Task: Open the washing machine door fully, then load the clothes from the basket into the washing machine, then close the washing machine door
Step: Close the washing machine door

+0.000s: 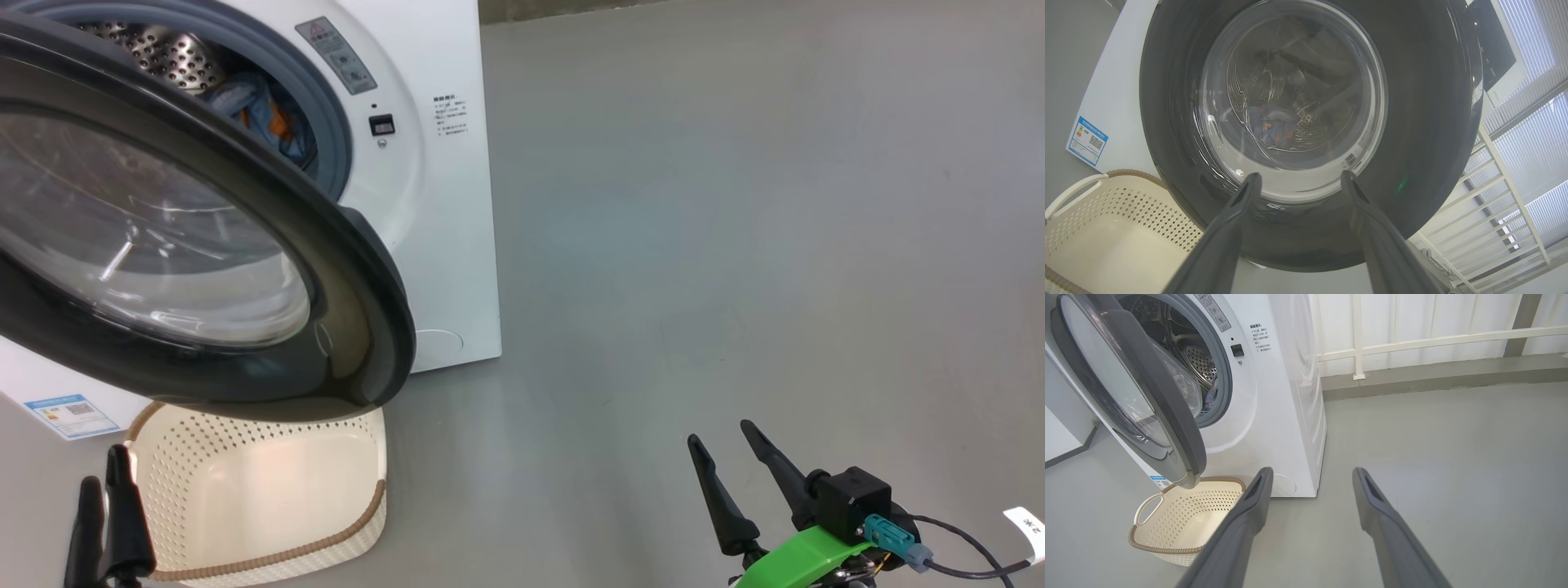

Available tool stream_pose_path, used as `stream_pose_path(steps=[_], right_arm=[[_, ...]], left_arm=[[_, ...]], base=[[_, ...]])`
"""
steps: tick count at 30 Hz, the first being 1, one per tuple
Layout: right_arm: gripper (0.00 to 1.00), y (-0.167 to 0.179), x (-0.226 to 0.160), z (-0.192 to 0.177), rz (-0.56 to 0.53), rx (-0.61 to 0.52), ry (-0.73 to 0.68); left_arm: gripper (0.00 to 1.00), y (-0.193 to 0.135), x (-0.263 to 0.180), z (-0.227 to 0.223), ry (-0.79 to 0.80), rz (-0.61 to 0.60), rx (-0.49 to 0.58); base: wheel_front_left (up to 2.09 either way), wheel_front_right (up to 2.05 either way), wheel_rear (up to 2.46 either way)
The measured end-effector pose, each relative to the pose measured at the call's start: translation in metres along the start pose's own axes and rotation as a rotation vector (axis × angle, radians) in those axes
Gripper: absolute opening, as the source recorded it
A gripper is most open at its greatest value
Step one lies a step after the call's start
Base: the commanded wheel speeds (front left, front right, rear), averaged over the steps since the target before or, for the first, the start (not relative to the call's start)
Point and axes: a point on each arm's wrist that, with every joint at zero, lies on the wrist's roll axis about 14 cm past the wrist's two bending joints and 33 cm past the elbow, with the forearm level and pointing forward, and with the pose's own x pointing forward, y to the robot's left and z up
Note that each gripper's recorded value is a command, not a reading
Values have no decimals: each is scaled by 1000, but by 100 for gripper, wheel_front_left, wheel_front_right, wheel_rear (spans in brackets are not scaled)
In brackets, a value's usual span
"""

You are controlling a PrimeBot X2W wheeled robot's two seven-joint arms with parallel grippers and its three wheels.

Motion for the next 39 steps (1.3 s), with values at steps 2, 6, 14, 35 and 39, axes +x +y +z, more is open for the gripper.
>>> stream_pose_path(steps=[2,6,14,35,39], right_arm=[[100,0,0,0,-1,0,1],[100,-1,0,0,-2,0,1],[100,-1,0,0,-2,-1,-1],[100,0,-3,6,1,-5,-18],[100,0,-5,5,-1,-5,-16]], left_arm=[[100,-1,0,-1,3,-13,71],[100,-2,1,3,-2,-31,213],[100,-2,-10,-10,58,-76,503],[100,16,-34,-21,138,-62,785],[100,16,-36,-25,151,-64,782]], base=[[0,0,0],[0,0,0],[0,0,0],[0,0,0],[0,0,0]])
